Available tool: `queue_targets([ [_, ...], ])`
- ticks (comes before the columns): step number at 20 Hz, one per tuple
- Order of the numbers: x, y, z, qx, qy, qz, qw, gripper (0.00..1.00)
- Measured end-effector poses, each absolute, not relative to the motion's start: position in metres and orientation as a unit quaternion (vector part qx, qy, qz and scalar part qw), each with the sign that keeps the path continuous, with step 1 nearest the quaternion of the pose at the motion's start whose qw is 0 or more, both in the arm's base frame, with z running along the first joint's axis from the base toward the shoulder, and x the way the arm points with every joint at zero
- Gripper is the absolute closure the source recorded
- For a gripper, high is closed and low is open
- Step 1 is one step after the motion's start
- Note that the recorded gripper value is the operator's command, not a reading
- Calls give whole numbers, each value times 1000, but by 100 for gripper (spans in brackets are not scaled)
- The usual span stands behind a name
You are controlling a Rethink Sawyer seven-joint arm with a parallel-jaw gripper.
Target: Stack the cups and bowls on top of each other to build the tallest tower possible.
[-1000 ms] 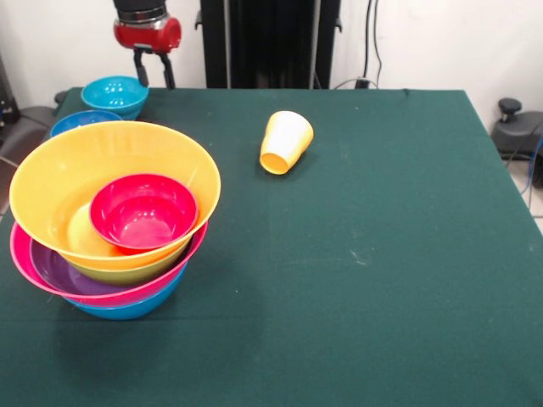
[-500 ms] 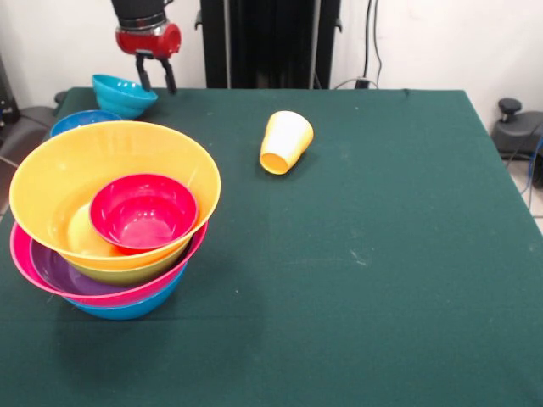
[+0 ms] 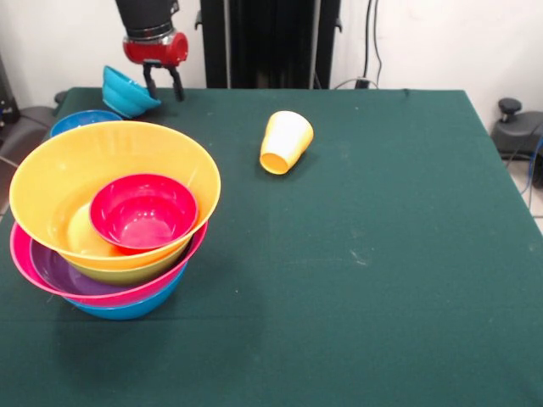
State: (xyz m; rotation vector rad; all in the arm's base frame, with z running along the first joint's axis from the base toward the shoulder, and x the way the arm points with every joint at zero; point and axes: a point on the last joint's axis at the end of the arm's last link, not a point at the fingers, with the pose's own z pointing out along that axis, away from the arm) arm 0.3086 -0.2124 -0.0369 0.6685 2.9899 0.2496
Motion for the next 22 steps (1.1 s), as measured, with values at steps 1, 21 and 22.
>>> queue_targets([
  [1, 311, -212, -37, 216, 972, 81, 35, 0],
  [21, 351, -244, -14, 245, 963, 75, 87, 0],
  [22, 351, -246, -14, 246, 962, 74, 88, 0],
])
